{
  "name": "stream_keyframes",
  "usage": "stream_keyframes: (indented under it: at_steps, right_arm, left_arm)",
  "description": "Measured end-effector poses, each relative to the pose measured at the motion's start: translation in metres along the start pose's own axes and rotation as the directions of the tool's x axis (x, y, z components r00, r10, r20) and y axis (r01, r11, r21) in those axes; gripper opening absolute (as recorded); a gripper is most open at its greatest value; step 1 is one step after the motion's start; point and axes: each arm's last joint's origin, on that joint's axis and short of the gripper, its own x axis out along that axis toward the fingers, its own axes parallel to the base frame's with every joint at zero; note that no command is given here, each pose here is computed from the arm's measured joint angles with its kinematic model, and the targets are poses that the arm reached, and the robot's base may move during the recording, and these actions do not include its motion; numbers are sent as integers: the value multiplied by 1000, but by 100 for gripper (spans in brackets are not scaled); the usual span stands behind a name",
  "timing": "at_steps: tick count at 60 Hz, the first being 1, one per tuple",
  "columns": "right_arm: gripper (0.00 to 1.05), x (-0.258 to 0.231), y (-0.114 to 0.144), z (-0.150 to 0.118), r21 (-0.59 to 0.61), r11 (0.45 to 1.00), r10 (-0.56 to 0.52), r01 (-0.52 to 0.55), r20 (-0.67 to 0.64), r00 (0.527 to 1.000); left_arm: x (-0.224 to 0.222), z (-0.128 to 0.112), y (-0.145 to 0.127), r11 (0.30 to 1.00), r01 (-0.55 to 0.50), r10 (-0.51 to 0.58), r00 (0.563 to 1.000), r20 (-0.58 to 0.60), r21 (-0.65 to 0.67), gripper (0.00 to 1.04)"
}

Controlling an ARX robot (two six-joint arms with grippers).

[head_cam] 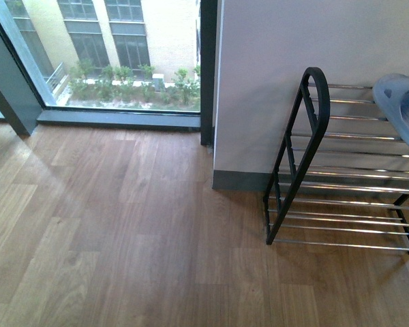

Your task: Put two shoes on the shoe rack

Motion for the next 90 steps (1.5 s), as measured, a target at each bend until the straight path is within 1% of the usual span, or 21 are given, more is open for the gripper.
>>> stream_keyframes:
  at_steps: [4,7,13,24,29,36,39,45,54,58,66,68,69,73,75,78,83,85,89,90]
  right_arm:
    - [92,-14,0,2,5,1000,19,-19,31,999]
    - [97,-24,1,3,11,999,36,-36,51,998]
    - [95,-46,1,0,15,997,68,-69,87,994]
    - [95,-93,-7,-16,48,990,126,-136,173,977]
    - [95,-134,-18,-27,84,978,159,-192,299,941]
    - [95,-172,-29,-41,121,964,174,-237,385,906]
    - [95,-186,-32,-48,137,960,171,-246,408,897]
    - [95,-224,-38,-74,185,947,144,-262,484,863]
    - [95,-245,-41,-96,285,923,66,-257,542,838]
    - [95,-247,-42,-102,315,913,51,-260,542,839]
    - [95,-247,-42,-103,337,903,48,-268,540,841]
    - [93,-247,-42,-104,304,907,80,-292,557,827]
    - [90,-249,-40,-104,253,911,125,-326,584,802]
    - [80,-257,-32,-108,109,919,233,-378,624,746]
    - [76,-260,-28,-110,84,918,253,-387,626,737]
    - [67,-268,-17,-115,42,920,279,-389,626,728]
    - [55,-277,-3,-125,23,924,287,-383,622,729]
    - [50,-282,2,-129,13,926,284,-377,632,721]
    - [39,-288,11,-137,14,928,282,-372,626,727]
    - [34,-291,16,-141,13,928,286,-373,619,732]
  left_arm:
    - [0,0,0,1000,0,0,1000,0,0,2]
    - [0,0,0,1000,0,0,1000,0,0,2]
    - [0,0,0,1000,0,0,1000,0,0,2]
    - [0,0,0,1000,0,0,1000,0,0,2]
    - [0,0,0,1000,0,0,1000,0,0,2]
    - [0,0,0,1000,0,0,1000,0,0,2]
    - [0,0,0,1000,0,0,1000,0,0,2]
    - [0,0,0,1000,0,0,1000,0,0,2]
    - [0,0,0,1000,0,0,1000,0,0,2]
    - [0,0,0,1000,0,0,1000,0,0,2]
    - [0,0,0,1000,0,0,1000,0,0,2]
    - [0,0,0,1000,0,0,1000,0,0,2]
    - [0,0,0,1000,0,0,1000,0,0,2]
    - [0,0,0,1000,0,0,1000,0,0,2]
    - [0,0,0,1000,0,0,1000,0,0,2]
    - [0,0,0,1000,1,-1,1000,0,0,2]
    - [0,0,0,1000,3,-3,1000,0,0,2]
    - [0,0,0,1000,2,-2,1000,0,0,2]
    - [0,0,0,1000,0,0,1000,0,0,2]
    - [0,0,0,1000,0,0,1000,0,0,2]
